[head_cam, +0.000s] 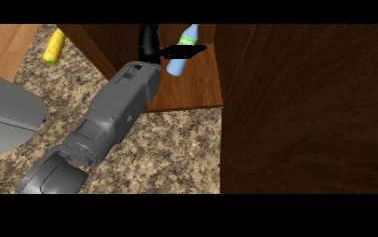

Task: Pick up the bottled water, place it into the cabinet and close the cabinet

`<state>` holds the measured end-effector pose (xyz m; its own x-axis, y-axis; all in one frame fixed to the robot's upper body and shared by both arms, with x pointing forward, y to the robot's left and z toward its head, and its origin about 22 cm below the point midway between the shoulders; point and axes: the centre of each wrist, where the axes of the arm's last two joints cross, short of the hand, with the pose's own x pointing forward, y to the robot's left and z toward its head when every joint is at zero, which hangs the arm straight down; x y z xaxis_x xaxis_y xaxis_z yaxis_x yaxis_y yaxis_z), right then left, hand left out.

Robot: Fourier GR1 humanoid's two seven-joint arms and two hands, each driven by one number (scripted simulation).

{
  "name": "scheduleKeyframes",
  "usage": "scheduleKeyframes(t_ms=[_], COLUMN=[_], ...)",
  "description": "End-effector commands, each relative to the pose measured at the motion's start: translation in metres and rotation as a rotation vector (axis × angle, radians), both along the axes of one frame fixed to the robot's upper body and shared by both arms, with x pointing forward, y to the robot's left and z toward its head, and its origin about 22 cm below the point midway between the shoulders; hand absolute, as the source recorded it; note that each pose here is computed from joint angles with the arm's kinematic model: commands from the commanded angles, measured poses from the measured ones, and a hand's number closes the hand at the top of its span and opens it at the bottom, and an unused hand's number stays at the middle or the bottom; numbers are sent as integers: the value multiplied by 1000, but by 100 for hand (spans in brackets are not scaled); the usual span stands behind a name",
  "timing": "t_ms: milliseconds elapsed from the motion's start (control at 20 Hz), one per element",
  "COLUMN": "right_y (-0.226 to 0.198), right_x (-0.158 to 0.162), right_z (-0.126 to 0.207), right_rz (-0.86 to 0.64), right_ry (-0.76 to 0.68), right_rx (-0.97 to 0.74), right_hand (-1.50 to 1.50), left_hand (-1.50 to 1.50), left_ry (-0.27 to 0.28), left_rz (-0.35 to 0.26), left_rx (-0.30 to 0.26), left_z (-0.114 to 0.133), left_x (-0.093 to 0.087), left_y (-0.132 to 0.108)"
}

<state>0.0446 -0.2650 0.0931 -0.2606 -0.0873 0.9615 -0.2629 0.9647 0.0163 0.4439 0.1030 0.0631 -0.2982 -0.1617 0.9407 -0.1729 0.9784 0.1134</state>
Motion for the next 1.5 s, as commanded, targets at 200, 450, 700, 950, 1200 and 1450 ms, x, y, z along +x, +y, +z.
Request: scheduleKeyframes(t_ms=[200, 450, 700, 950, 1200, 1450], right_y=[-2, 5, 17, 16, 10, 22], right_x=[-5, -13, -13, -3, -9, -14], right_z=[17, 30, 23, 30, 18, 40], right_rz=[4, 4, 10, -44, -33, -48], right_ry=[-15, -4, 14, -3, 13, 7], right_rx=[28, 34, 45, 53, 29, 30], right_hand=[-150, -150, -150, -150, -150, -150], left_hand=[-150, -150, -150, -150, -150, -150], left_ry=[-42, -27, -11, 4, -7, -55], left_rz=[-138, -151, -178, -317, -430, -500], left_rx=[-95, -130, -166, -259, -359, -376], left_z=[5, -16, -27, -41, -57, -54], left_x=[-3, -13, -29, -54, -86, -122], left_y=[-21, -17, -21, -27, -27, -40])
